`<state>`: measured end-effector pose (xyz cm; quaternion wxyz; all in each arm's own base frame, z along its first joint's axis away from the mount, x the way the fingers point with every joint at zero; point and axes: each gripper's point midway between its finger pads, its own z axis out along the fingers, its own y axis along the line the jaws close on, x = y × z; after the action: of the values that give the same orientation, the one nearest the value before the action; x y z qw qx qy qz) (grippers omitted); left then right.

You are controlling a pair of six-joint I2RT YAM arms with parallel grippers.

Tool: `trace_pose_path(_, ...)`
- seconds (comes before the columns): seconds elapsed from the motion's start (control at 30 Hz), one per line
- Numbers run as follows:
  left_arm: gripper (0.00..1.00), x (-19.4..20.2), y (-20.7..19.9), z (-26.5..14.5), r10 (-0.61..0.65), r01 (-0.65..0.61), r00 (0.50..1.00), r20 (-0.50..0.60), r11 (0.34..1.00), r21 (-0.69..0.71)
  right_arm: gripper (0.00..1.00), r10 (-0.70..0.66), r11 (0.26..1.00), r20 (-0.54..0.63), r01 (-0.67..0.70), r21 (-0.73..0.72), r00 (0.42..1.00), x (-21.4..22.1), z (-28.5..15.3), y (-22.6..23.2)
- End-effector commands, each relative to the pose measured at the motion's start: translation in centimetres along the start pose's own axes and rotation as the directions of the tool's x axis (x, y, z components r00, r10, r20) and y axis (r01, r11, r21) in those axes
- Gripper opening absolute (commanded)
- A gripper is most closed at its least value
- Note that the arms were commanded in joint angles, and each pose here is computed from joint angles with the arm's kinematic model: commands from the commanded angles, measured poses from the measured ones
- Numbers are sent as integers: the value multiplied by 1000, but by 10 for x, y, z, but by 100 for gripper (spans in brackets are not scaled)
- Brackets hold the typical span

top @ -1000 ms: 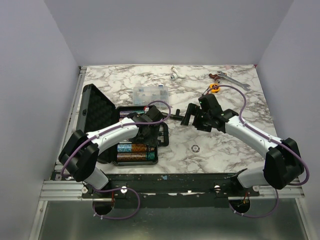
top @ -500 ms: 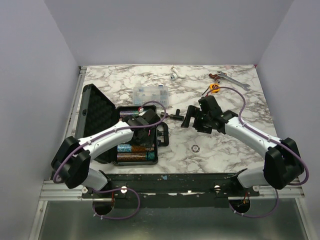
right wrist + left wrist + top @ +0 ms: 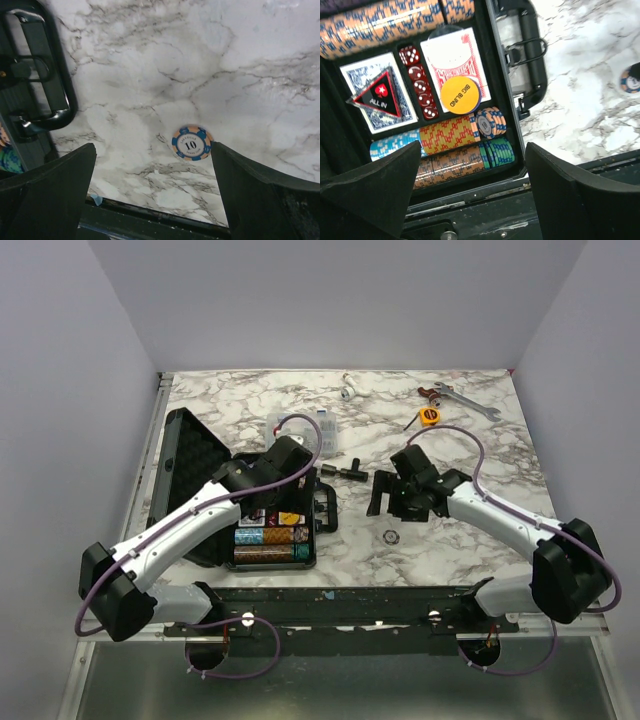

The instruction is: Pack up texas hold em set

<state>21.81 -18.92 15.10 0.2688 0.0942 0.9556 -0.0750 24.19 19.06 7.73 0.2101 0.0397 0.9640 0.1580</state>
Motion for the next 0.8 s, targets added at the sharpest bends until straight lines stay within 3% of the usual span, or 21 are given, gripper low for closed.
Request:
trace_pose_path(0.0,85,-43,-16,-36,48,-61,992,121,993,105,99,-7,992,-72,16,127,997,30,1,-18)
trace_pose_path(0.2,90,-122,-69,-110,39,-181,932,361,912,369,90,31,975,-112,-5,222,993,47,2,-23)
trace_pose_path(0.3,91,-139,-86,-132,46,-245,906,421,868,432,88,63,948,-130,-19,317,989,49,1,-33)
trace_pose_path(0.5,92,-127,-85,-111,64,-269,898,435,862,430,86,141,902,-182,-50,429,973,58,6,-41)
trace_pose_path(0.77,91,-110,-79,-96,71,-290,884,462,858,424,79,190,893,-204,-83,442,960,57,20,-31)
